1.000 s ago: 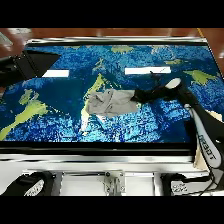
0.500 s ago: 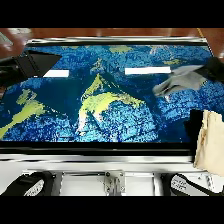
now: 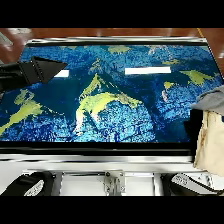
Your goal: Fold the shirts.
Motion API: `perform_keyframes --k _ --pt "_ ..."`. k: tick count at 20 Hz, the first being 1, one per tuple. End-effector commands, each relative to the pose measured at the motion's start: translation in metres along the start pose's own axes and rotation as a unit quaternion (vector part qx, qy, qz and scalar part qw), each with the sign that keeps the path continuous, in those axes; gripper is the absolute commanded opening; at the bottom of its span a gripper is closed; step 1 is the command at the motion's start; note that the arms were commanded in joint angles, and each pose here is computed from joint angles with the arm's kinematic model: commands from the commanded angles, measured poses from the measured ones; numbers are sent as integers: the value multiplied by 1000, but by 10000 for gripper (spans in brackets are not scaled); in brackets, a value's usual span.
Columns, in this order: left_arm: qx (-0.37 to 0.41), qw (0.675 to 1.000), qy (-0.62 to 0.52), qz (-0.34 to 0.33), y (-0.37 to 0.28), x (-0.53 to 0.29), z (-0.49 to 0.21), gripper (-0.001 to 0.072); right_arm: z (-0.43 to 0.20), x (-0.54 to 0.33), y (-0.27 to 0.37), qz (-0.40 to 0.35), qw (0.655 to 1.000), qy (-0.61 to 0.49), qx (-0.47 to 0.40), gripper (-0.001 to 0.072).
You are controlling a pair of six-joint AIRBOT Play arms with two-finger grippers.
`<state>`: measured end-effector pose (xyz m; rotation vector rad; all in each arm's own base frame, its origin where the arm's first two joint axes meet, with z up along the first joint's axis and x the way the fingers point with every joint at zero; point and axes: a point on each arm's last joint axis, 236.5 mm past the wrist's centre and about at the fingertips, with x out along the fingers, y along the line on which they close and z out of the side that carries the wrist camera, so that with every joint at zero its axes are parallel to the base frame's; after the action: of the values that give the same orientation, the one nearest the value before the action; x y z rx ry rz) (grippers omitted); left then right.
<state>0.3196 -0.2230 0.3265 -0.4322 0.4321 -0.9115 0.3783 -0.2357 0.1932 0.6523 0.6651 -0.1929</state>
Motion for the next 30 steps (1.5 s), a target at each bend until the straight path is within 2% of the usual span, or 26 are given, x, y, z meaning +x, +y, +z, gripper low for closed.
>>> perform_keyframes --k 1,4,7,11,17,23,26,29,30 --pt "-8 1000 10 -10 -7 3 -6 41 30 -1 22 76 995 -58 13 62" --pt "-8 1000 8 -10 -7 3 -5 41 25 -7 18 58 997 -44 -7 63" --pt "-8 1000 -14 0 -2 3 6 41 21 -22 -2 16 999 -25 31 63" --pt "-6 1000 -30 7 1 3 13 41 -50 -35 -45 -81 988 125 31 63" --pt "12 999 -30 8 1 3 13 41 -127 -88 -110 -243 925 281 75 63" --pt "11 999 -30 7 1 3 13 41 -193 -77 -141 -257 885 368 122 63" --pt "11 999 -30 7 1 3 13 41 -231 -85 -168 -303 847 417 131 64" --pt "11 999 -31 7 1 3 14 42 -252 -110 -200 -386 797 444 134 89" --pt "11 999 -31 8 1 3 14 42 -252 -114 -207 -404 790 441 134 91"
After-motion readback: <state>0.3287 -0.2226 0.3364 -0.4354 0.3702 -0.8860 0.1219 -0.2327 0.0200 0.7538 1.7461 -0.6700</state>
